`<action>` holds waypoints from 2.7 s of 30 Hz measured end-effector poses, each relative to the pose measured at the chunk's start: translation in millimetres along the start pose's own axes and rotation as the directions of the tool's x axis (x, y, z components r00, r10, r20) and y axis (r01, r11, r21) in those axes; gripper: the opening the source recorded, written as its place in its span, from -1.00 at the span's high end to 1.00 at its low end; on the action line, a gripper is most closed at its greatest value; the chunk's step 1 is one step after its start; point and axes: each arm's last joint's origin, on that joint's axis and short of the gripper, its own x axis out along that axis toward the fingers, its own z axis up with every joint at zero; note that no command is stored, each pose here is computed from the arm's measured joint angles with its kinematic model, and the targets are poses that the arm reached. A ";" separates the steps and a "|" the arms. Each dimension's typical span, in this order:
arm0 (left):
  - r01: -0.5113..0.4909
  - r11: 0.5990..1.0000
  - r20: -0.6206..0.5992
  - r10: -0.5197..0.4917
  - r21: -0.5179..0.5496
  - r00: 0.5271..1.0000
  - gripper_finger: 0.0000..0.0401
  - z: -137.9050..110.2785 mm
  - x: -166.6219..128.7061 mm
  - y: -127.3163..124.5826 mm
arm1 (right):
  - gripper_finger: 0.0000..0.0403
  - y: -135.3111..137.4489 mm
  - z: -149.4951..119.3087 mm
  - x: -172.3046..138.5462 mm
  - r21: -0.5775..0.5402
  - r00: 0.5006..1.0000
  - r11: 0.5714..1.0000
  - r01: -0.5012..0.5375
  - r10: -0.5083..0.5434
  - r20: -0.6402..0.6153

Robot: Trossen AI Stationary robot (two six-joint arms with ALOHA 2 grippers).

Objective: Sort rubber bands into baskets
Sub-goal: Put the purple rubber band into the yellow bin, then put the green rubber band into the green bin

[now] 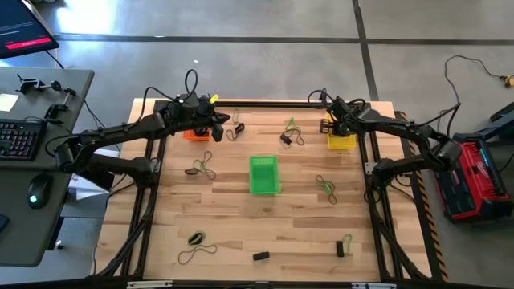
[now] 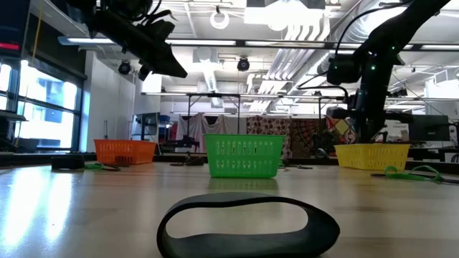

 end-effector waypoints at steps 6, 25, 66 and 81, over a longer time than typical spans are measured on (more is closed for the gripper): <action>0.000 1.000 0.000 0.000 0.000 1.000 1.00 0.0 0.0 0.0 | 0.79 -1.4 -3.5 -1.3 -0.060 0.997 0.998 -0.015 0.011 -0.078; 0.000 1.000 0.000 0.000 0.000 1.000 1.00 -0.1 0.1 0.1 | 0.59 32.3 51.2 -91.9 -0.311 0.993 0.949 -0.057 0.085 0.077; 0.124 0.992 -0.073 -0.126 -0.029 0.989 1.00 -5.6 -0.3 -3.0 | 0.28 141.4 -3.2 -68.3 -0.377 0.902 0.837 -0.397 0.433 0.011; 0.100 0.993 -0.068 -0.104 -0.061 0.992 1.00 -5.5 -0.2 -2.5 | 0.11 137.3 18.9 -19.0 -0.231 0.964 0.943 -0.239 0.258 0.057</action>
